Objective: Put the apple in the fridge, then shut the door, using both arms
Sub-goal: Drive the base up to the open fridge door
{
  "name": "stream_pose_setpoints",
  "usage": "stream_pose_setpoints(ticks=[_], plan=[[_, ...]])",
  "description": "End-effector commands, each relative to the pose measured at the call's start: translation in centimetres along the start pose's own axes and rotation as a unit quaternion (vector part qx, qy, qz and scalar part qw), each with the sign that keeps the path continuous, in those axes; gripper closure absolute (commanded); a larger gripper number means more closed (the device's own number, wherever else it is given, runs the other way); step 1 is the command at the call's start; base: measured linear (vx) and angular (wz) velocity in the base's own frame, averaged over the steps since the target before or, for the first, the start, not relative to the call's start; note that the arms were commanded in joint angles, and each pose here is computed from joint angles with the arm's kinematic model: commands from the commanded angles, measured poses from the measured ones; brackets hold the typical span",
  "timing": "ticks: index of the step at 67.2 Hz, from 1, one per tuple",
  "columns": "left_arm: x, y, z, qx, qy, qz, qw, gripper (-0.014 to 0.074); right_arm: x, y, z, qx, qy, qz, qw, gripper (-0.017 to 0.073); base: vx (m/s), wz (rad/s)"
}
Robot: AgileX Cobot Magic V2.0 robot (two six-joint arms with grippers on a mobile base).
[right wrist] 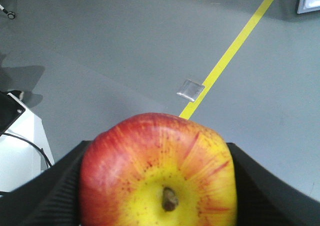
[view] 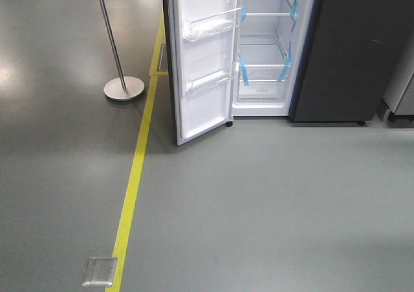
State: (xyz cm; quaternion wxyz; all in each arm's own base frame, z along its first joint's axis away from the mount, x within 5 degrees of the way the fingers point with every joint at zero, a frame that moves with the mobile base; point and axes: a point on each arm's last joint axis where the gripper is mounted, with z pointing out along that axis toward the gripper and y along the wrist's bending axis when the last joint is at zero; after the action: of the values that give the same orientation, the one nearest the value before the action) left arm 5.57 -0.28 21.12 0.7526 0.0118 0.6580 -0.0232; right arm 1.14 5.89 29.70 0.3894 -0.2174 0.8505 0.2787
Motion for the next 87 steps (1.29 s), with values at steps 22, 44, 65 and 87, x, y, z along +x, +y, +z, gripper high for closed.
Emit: stream_pose_setpoints(ticks=[22, 44, 65, 87], plan=[[-0.27, -0.02, -0.13, 0.002, -0.034, -0.006, 0.999, 0.06, -0.66, 0.6, -0.31, -0.024, -0.011, 0.001, 1.0, 0.0172, 0.34, 0.04], [-0.27, -0.02, -0.13, 0.002, -0.034, -0.006, 0.999, 0.06, -0.66, 0.6, -0.31, -0.024, -0.011, 0.001, 1.0, 0.0172, 0.32, 0.07], [-0.27, -0.02, -0.13, 0.002, -0.034, -0.006, 0.999, 0.06, -0.66, 0.6, -0.31, -0.024, -0.011, 0.001, 1.0, 0.0172, 0.28, 0.02], [-0.27, -0.02, -0.13, 0.002, -0.034, -0.006, 0.999, 0.06, -0.66, 0.6, -0.31, -0.024, -0.011, 0.001, 1.0, 0.0172, 0.25, -0.01]])
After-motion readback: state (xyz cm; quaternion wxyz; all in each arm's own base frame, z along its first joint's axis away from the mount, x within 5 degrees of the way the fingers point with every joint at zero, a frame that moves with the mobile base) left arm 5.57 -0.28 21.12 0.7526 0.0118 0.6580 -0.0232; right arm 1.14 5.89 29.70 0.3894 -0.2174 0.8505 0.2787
